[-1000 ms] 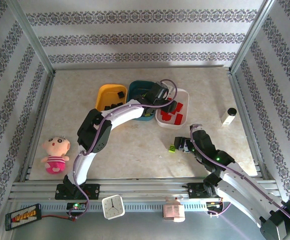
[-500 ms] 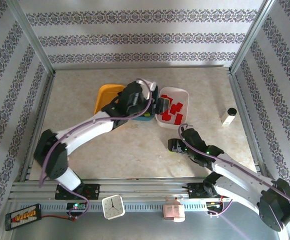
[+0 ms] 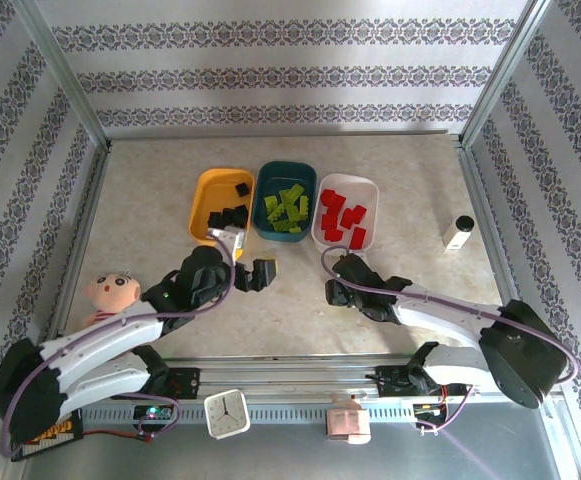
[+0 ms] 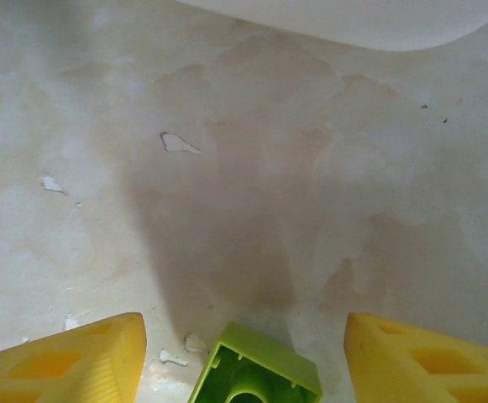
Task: Sort the legos into containers by color
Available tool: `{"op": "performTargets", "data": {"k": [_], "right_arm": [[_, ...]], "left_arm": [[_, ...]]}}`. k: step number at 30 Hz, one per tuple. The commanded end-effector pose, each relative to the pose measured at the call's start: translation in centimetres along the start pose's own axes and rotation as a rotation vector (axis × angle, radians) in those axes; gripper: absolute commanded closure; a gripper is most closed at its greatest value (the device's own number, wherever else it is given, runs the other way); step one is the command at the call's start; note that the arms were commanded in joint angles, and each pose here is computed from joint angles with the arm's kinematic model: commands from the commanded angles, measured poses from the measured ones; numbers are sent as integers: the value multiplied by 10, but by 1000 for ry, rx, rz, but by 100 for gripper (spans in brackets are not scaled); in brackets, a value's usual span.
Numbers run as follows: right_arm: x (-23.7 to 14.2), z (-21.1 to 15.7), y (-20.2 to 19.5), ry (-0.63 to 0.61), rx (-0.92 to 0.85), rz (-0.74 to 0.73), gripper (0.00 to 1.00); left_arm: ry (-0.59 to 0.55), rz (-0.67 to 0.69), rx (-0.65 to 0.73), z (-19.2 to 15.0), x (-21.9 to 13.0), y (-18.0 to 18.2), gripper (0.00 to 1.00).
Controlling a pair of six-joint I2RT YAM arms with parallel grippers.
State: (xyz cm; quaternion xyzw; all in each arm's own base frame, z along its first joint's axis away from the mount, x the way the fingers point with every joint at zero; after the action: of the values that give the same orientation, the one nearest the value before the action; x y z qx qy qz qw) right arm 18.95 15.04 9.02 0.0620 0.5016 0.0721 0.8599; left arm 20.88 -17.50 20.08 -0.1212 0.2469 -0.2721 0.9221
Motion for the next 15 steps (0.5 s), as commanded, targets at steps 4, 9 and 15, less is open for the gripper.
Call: {"op": "performTargets", "data": {"k": [4, 9, 15], "right_arm": [[8, -1, 3, 19, -1, -64, 47], [7, 0, 14, 22, -23, -42, 59], [-19, 29, 48, -60, -62, 114, 70]], "left_arm": [[-87, 55, -65, -8, -25, 15, 1], [-107, 86, -67, -12, -35, 22, 1], [-92, 100, -66, -18, -40, 26, 1]]}}
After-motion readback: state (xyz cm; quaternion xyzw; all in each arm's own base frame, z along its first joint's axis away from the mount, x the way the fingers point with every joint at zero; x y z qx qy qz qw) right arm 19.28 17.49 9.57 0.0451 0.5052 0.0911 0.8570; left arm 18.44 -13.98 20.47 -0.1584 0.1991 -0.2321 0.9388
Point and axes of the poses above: each hand's point on the last joint's axis, 136 mm out from that joint toward the fingers, its own x axis out along the fingers, its own y axis along the line the jaws close on, z = x × y, the point moved 7 cm from there along -x, back along the fingers, and after that the axes turned 3 degrees about x, right-handed, at the moved point
